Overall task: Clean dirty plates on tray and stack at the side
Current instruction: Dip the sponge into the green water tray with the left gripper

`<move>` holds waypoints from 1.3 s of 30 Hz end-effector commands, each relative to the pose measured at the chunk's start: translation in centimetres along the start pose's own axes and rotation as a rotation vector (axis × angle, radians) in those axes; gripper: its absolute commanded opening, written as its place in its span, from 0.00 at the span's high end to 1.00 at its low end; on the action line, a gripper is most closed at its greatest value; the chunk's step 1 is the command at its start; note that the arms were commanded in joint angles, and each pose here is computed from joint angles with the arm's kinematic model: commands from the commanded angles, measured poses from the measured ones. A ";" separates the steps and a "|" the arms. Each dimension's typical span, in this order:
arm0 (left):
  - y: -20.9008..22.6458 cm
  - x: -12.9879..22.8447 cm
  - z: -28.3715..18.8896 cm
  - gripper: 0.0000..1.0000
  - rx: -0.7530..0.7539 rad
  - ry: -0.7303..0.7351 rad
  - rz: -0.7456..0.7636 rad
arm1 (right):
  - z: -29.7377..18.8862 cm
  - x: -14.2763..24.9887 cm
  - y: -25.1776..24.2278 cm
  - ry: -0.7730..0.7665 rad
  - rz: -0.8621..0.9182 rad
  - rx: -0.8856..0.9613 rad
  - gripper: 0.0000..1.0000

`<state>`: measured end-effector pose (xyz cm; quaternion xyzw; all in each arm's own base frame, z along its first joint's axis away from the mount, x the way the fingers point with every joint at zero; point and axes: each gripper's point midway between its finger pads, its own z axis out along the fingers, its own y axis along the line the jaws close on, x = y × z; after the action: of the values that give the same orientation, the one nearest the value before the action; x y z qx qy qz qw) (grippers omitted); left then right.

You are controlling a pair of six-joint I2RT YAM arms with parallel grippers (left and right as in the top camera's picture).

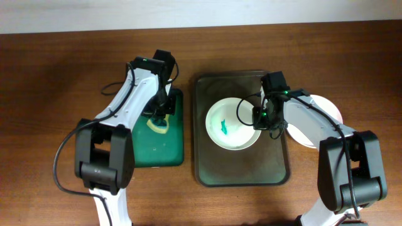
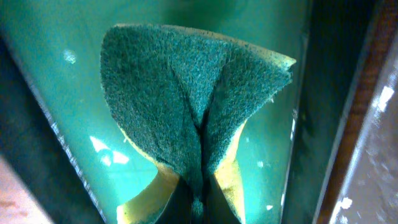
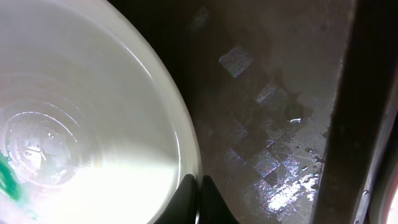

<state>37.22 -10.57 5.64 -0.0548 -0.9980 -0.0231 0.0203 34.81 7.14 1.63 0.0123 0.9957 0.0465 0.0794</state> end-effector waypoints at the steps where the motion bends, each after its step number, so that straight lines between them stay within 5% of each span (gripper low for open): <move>1: 0.1 -0.4 1.7 1.00 -0.019 0.016 -0.013 | 0.4 0.5 -0.1 0.025 0.001 -0.003 0.96; 15: 1.5 -1.4 4.5 1.00 -0.100 -0.062 -0.098 | 0.4 0.5 -0.1 0.025 0.000 -0.003 0.96; 26: 2.5 -0.1 -10.7 1.00 -0.020 -0.394 -0.143 | 0.4 0.5 -0.1 0.025 0.001 -0.003 0.95; 28: 2.8 0.8 -12.9 1.00 -0.009 -0.443 -0.147 | 0.4 0.5 -0.1 0.026 0.001 -0.004 0.69; 31: 3.5 1.8 -15.6 1.00 -0.013 -0.509 -0.159 | 0.4 0.5 -0.1 0.026 0.001 -0.004 0.55; 39: 4.1 2.9 -16.7 1.00 -0.032 -0.529 -0.170 | 0.4 0.5 -0.1 0.025 0.001 -0.004 0.46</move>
<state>35.60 -7.78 21.75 0.0109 -0.9729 -0.0149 -0.2304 34.58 7.20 1.58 0.0123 0.9959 0.0494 0.0744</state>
